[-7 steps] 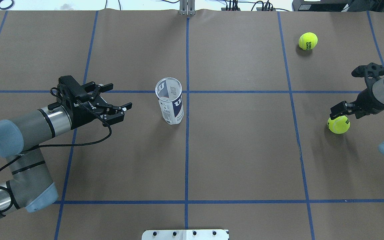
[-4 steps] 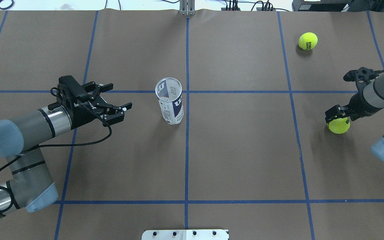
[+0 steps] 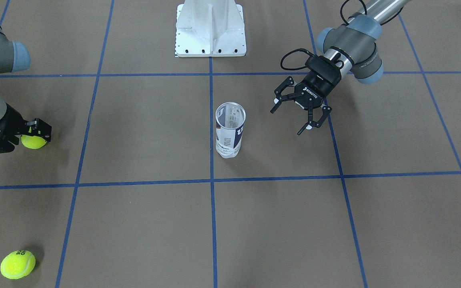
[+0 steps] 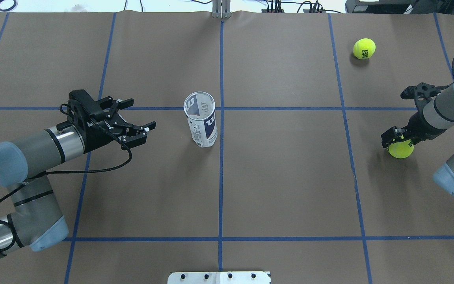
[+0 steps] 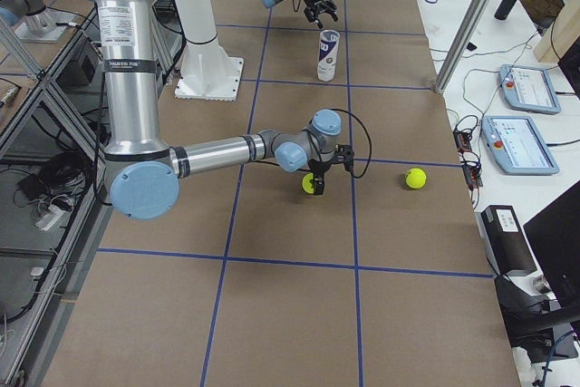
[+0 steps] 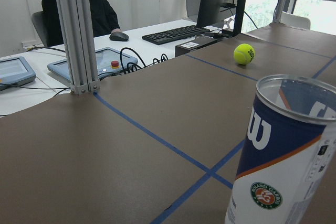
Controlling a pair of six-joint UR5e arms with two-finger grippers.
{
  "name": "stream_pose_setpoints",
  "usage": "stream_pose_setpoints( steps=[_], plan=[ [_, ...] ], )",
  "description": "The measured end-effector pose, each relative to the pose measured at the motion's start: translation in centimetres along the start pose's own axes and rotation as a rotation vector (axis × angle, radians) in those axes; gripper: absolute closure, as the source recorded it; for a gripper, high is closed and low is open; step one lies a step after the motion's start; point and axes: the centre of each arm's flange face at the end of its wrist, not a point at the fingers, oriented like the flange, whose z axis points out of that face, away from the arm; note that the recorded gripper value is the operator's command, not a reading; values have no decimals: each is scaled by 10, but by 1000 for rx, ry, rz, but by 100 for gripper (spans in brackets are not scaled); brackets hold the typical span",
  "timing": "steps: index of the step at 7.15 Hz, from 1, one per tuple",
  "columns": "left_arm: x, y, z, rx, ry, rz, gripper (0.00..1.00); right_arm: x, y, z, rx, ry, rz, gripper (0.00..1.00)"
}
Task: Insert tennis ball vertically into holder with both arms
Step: 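Lower the right gripper onto the nearer yellow tennis ball and grasp it, then lift the ball with the right gripper while the left gripper grasps the can's side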
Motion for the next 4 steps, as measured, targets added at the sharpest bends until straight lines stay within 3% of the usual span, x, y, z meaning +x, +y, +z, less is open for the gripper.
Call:
stream_pose_setpoints(
  steps=[2,4],
  plan=[
    [1,-1,0,2,1,0,1,-4,0,-1,-2,-10,-6,100],
    [1,-1,1,3,1,0,1,-15,-9,-26,11,-67,-9,100]
  ],
)
